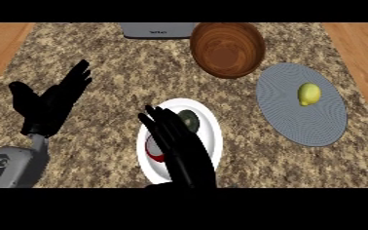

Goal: Pick the can from the plate and place it in the bowl

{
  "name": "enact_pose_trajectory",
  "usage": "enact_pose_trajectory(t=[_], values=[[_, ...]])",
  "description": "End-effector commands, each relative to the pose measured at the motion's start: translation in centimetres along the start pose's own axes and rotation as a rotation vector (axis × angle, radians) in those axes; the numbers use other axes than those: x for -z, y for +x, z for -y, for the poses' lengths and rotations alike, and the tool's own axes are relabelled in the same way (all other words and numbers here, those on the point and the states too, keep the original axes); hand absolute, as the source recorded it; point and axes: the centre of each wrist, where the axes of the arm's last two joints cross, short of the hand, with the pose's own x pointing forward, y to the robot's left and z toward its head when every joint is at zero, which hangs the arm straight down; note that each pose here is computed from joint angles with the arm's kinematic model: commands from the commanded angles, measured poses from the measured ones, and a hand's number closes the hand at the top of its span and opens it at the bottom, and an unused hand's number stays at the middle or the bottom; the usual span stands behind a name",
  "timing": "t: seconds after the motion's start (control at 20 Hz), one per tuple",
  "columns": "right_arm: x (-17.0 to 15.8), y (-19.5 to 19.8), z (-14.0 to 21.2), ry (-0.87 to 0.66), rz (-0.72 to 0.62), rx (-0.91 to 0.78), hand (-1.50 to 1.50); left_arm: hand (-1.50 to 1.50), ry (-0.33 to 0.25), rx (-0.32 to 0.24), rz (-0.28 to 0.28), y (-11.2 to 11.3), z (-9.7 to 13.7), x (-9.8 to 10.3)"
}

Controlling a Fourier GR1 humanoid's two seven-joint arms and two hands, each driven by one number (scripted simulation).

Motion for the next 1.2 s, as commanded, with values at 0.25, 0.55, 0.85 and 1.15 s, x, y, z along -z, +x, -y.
enact_pose_trajectory(t=[0.25,0.55,0.85,1.15], values=[[2.7,7.1,2.6,0.234,-0.213,-0.323,-1.5,0.0,-0.009,0.004,0.02,0.5,0.5,0.3],[5.7,10.1,4.0,0.37,-0.283,-0.393,-1.5,0.0,-0.051,-0.004,0.015,2.4,0.5,0.7],[5.5,11.3,2.8,0.448,-0.391,-0.479,-1.5,0.0,-0.05,0.009,-0.017,-0.1,-0.2,-0.3],[6.5,11.8,2.5,0.489,-0.436,-0.502,-1.5,0.0,-0.014,-0.004,0.002,1.7,0.7,1.4]])
